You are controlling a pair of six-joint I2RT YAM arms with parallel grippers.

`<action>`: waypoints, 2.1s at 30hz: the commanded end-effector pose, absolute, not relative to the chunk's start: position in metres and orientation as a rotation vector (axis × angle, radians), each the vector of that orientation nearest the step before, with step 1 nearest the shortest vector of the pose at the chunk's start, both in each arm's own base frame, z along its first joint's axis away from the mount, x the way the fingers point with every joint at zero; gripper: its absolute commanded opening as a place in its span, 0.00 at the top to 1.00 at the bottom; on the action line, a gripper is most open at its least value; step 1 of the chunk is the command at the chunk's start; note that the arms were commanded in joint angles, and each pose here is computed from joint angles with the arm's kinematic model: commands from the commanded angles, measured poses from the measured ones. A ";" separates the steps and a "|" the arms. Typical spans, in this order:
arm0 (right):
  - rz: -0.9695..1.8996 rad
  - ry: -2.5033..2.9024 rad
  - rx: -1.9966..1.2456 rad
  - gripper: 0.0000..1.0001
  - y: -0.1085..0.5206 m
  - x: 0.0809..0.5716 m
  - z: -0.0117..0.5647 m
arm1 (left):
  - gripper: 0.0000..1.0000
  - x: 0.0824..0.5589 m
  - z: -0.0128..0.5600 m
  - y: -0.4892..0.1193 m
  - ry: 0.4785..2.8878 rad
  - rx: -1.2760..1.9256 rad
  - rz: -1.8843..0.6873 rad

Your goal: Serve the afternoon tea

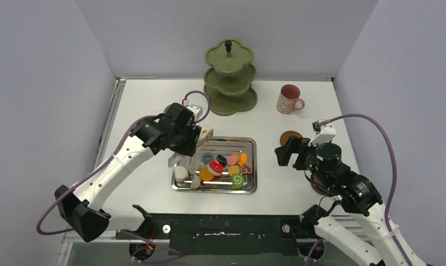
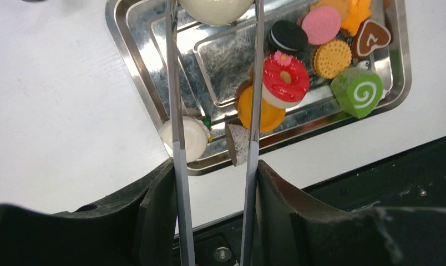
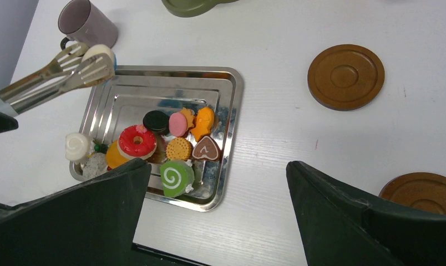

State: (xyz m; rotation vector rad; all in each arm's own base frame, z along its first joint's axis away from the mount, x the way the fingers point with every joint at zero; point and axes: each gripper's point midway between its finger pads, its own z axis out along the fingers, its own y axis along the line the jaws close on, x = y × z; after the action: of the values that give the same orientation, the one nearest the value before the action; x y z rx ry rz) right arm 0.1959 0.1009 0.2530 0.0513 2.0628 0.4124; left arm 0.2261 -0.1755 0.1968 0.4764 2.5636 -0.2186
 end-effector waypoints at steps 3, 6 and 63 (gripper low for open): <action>0.485 2.047 0.042 0.00 0.109 0.192 0.267 | 0.59 0.271 0.287 -0.194 2.253 0.348 -0.305; 0.495 2.045 0.018 0.00 0.110 0.190 0.273 | 0.60 0.289 0.314 -0.200 2.165 0.315 -0.301; 0.413 1.943 -0.032 0.00 0.098 0.198 0.303 | 0.53 0.493 0.349 -0.337 1.842 0.397 -0.111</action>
State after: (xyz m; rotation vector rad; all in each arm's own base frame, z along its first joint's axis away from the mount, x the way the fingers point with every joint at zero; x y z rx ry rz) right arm 0.1887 0.1042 0.2864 -0.0478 2.0067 0.4513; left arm 0.4910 -0.3358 0.3038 0.4409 1.9565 -0.0987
